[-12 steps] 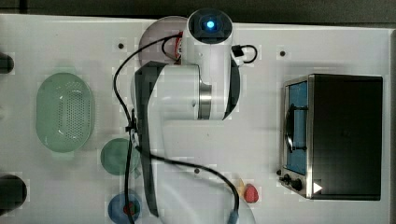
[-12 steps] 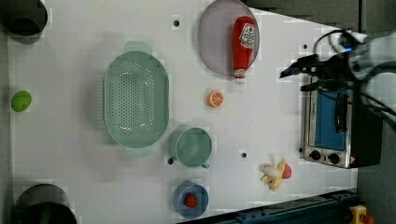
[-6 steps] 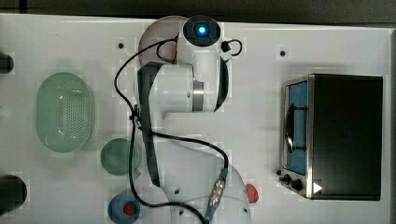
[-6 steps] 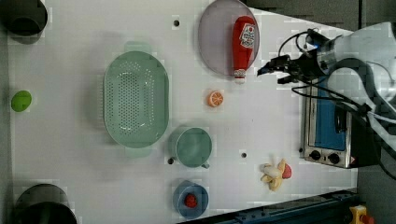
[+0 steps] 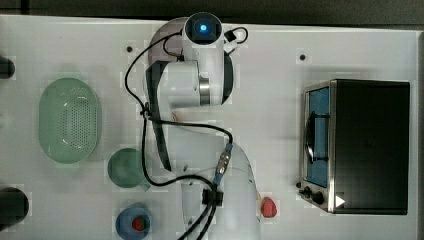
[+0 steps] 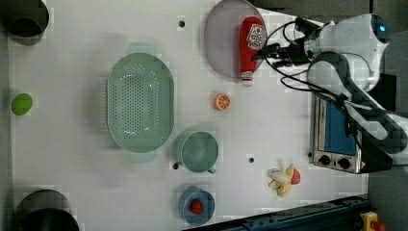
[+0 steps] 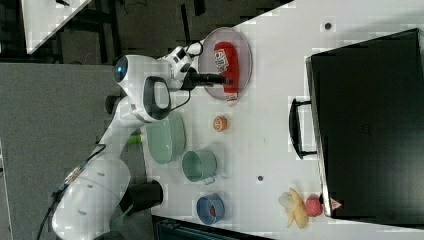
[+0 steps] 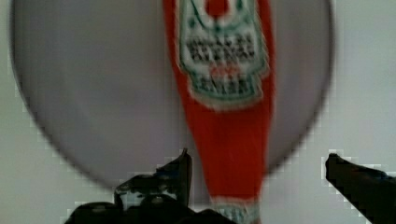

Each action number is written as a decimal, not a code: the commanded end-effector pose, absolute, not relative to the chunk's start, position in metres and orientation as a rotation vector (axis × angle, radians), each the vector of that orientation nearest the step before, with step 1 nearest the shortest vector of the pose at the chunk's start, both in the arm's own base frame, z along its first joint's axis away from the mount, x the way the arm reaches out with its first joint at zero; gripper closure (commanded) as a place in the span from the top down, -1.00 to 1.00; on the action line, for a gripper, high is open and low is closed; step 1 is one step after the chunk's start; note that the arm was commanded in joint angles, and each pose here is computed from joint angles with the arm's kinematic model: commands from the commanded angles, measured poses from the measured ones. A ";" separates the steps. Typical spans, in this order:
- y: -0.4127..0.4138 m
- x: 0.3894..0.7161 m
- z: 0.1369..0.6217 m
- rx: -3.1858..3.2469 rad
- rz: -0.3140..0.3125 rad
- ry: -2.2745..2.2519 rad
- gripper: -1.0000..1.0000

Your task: Pick ketchup from plate and place it on table.

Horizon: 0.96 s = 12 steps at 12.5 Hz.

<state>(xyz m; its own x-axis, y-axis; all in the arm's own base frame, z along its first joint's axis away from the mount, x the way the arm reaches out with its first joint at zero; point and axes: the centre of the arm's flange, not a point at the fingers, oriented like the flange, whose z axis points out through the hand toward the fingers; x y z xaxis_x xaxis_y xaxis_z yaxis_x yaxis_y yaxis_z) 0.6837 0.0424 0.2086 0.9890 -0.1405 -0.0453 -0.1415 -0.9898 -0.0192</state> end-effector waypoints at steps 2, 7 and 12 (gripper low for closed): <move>0.051 0.711 0.201 -3.111 -0.060 0.131 1.00; 0.050 0.721 0.161 -3.098 -0.096 0.141 1.00; 0.046 0.727 0.168 -3.099 -0.128 0.149 0.69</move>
<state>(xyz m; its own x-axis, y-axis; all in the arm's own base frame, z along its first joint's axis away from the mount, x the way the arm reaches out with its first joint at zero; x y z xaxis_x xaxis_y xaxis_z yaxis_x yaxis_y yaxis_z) 0.7094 0.0552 0.1398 0.9936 -0.1126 0.0113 -0.1121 -0.9930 -0.0374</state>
